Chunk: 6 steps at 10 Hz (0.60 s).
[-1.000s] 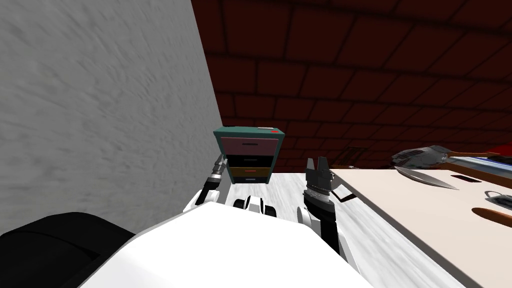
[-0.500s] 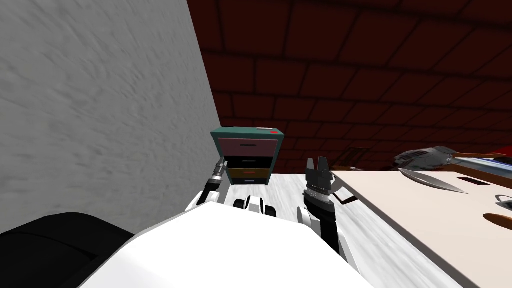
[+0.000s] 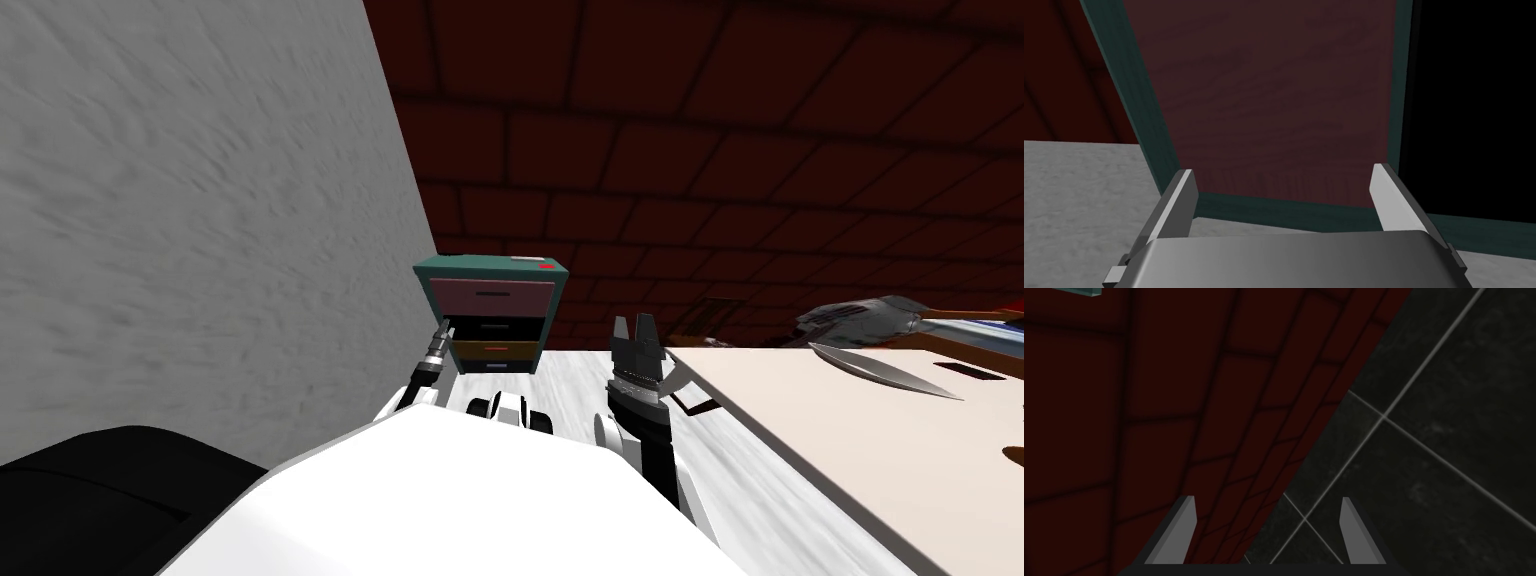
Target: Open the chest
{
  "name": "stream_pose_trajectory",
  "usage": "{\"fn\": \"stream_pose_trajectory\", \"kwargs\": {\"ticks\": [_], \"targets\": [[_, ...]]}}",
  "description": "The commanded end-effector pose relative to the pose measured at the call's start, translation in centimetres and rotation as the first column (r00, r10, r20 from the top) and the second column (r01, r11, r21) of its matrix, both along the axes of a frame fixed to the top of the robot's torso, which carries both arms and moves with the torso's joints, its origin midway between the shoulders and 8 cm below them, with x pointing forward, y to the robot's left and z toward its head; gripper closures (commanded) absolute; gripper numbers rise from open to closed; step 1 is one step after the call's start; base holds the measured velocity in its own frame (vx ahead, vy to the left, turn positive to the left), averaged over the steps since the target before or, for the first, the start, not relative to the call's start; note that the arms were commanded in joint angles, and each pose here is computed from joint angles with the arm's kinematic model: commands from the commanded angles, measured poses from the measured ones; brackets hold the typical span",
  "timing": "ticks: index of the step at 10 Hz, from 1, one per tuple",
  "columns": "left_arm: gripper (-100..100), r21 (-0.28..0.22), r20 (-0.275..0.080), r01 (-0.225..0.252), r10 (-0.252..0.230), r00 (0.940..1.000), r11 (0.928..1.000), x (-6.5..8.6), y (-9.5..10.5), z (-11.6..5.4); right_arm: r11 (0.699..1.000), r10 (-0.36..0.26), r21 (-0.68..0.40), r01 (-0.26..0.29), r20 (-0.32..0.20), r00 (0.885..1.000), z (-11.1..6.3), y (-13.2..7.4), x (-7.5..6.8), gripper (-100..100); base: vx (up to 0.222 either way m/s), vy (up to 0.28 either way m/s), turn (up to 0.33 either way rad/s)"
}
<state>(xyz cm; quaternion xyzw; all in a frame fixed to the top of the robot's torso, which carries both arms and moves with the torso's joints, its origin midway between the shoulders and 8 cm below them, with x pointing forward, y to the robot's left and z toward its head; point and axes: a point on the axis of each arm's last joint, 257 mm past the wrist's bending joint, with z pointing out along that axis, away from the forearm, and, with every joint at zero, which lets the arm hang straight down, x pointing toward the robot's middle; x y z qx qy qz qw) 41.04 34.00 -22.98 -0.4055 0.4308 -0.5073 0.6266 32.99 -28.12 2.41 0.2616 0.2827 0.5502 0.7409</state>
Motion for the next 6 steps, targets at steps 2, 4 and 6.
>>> {"fn": "stream_pose_trajectory", "kwargs": {"ticks": [2,4,6], "targets": [[-100,0.007,-0.036,-0.008,0.009,0.9993,0.9999,-0.3,0.4,-2.6,1.0,0.0,0.0,0.0,0.0,1.0,0.0,0.0,0.0,0,0.079,-0.034,0.006],[-100,0.008,-0.051,-0.012,0.012,0.9986,0.9999,-0.4,0.5,-3.6,1.0,0.0,0.0,0.0,0.0,1.0,0.0,0.0,0.0,0,0.044,-0.02,0.004],[-100,0.008,-0.074,-0.018,0.019,0.9971,0.9998,-0.6,0.5,-5.5,1.0,0.0,0.0,0.0,0.0,1.0,0.0,0.0,0.0,0,0.054,-0.029,0.007]]}}
